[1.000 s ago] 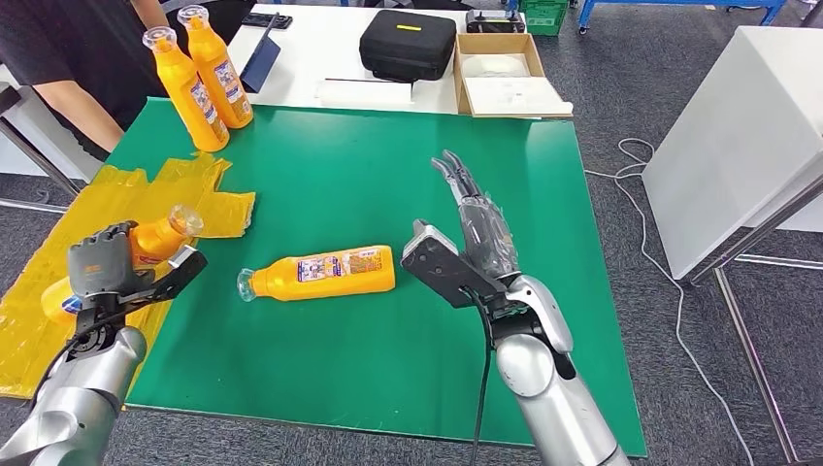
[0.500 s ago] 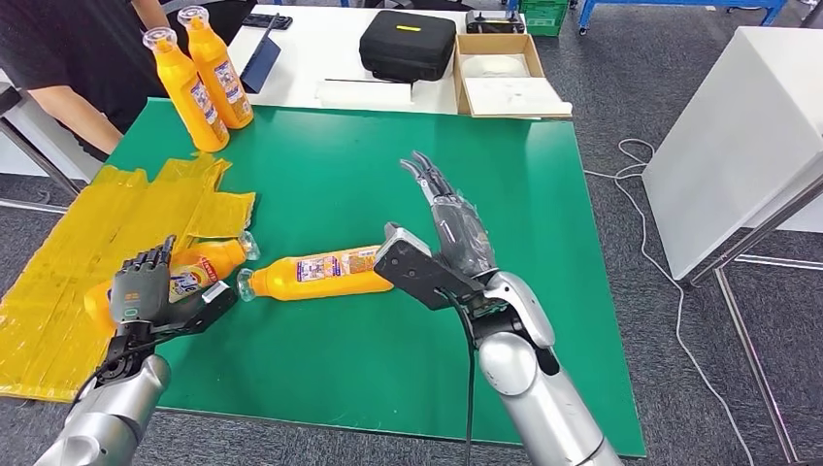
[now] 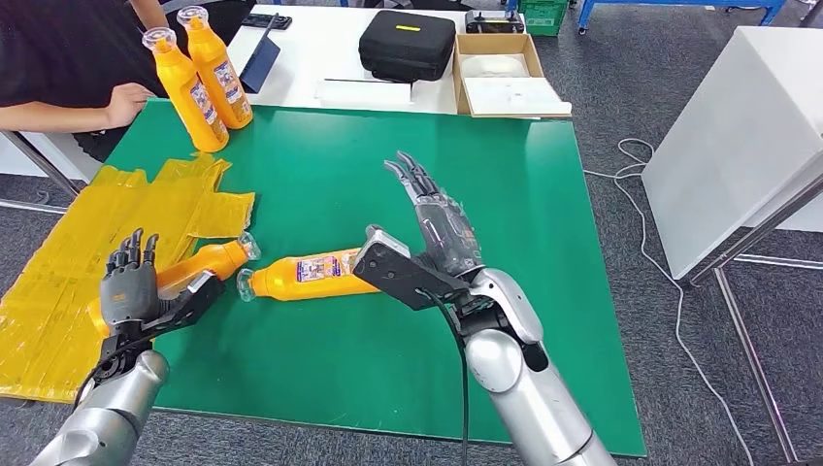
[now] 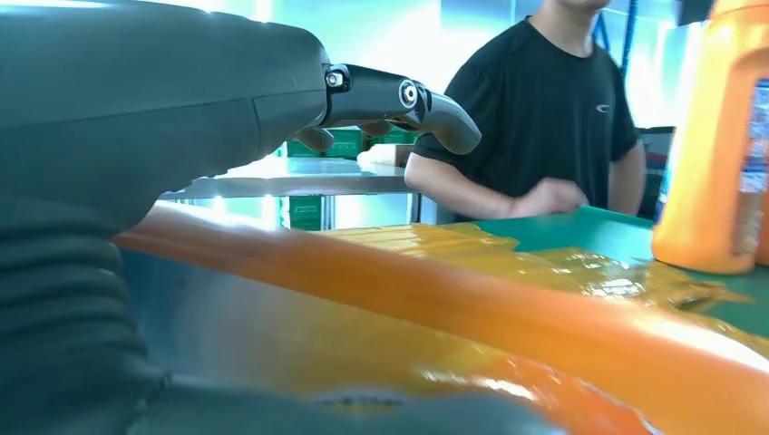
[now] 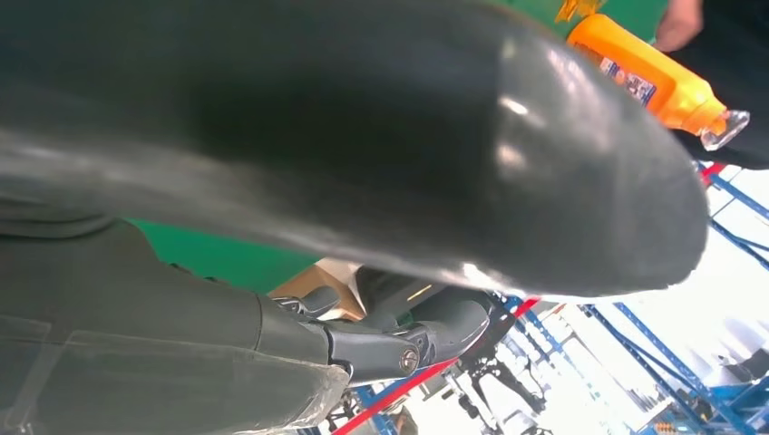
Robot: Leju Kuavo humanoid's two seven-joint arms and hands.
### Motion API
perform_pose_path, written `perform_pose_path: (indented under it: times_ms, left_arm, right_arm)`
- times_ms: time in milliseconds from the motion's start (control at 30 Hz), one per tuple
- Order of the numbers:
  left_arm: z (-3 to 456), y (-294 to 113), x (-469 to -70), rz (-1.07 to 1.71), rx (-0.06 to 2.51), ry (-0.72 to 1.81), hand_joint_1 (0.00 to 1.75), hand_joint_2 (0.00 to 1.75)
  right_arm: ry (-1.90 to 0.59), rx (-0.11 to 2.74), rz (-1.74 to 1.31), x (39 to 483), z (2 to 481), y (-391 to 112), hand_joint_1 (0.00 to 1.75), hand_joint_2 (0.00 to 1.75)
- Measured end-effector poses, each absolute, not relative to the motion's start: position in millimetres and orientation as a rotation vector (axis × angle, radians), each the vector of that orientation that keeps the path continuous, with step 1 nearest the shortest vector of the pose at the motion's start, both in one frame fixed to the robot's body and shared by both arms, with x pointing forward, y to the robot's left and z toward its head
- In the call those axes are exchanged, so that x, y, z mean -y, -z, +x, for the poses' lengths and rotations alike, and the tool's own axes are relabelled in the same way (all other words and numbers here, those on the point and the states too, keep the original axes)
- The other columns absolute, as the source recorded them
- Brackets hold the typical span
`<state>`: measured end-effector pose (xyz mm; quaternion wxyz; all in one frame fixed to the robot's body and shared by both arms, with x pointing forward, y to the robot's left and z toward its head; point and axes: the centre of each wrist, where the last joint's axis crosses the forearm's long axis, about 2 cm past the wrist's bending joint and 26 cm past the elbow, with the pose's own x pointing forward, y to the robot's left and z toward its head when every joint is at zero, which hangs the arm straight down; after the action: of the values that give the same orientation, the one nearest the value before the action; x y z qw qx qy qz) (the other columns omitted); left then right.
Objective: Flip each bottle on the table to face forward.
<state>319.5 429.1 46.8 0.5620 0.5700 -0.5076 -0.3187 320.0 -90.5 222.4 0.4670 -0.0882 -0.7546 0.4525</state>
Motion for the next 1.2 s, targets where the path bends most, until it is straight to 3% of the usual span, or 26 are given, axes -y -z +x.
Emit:
perform_pose_path:
  times_ms: [533, 667, 933, 1200]
  left_arm:
    - [320.9, -48.0, -431.5, 1.339, 1.191, 0.716, 0.00, 0.00]
    - [321.9, -49.3, -434.0, 1.314, 1.234, 0.653, 0.00, 0.00]
    - [361.2, -93.5, -461.6, 0.966, 1.569, -0.020, 0.00, 0.00]
    - [403.2, -154.5, -454.0, 0.624, 1.870, -0.495, 0.00, 0.00]
  right_arm:
    - [-1.126, 1.841, -0.214, 88.3, 319.6, -219.6, 0.00, 0.00]
    - [-1.147, 1.835, -0.217, 88.1, 320.2, -218.0, 0.00, 1.75]
    - [-1.317, 1.709, -0.328, 88.8, 344.3, -195.4, 0.00, 1.75]
    - [-1.597, 1.374, -0.399, 110.8, 379.0, -144.1, 0.00, 1.75]
